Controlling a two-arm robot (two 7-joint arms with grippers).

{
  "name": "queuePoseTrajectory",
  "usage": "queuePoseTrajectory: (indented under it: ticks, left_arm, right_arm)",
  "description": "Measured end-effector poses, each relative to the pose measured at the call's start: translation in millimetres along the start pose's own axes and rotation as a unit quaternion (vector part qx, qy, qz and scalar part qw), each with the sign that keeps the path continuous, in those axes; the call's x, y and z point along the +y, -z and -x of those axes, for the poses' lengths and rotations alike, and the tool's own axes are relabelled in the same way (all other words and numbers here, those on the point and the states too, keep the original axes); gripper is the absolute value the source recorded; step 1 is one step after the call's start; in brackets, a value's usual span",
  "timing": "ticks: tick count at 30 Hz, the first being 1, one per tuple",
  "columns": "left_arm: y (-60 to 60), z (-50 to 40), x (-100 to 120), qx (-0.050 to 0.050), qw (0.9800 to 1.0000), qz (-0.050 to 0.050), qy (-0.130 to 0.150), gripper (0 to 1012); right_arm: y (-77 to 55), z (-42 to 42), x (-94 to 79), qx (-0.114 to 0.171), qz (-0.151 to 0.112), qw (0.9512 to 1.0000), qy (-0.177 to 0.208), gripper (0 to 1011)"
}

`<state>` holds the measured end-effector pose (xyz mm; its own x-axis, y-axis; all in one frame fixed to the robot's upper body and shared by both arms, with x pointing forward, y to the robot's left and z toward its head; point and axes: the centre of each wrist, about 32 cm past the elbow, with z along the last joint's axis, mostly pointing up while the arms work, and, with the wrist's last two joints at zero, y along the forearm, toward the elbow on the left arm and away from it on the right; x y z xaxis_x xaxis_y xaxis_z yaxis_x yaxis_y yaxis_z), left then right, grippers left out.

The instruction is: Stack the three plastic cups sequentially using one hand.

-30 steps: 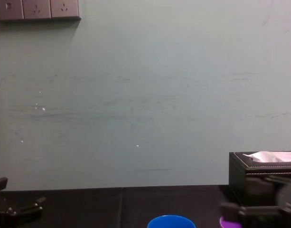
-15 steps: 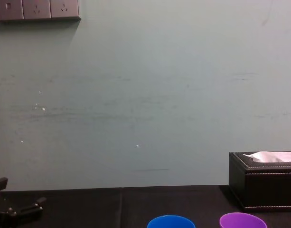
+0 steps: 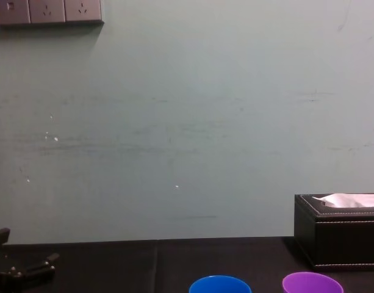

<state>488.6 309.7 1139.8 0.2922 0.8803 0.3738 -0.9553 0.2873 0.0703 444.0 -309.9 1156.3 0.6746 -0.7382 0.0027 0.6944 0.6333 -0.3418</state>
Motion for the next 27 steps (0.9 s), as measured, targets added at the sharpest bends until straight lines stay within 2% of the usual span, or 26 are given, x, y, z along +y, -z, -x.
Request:
queuePoseTrajectory:
  ticks: [16,27]
  left_arm:
    - [0.0,0.0,0,0.000,1.0000,0.000,0.000,1000]
    - [0.0,0.0,0,0.000,1.0000,0.000,0.000,1000]
  right_arm:
    - [0.8,-11.3,25.0,-0.003,-0.008,1.0000,0.003,1004]
    - [-0.8,-15.9,40.8,-0.007,-0.013,0.9999,0.003,1004]
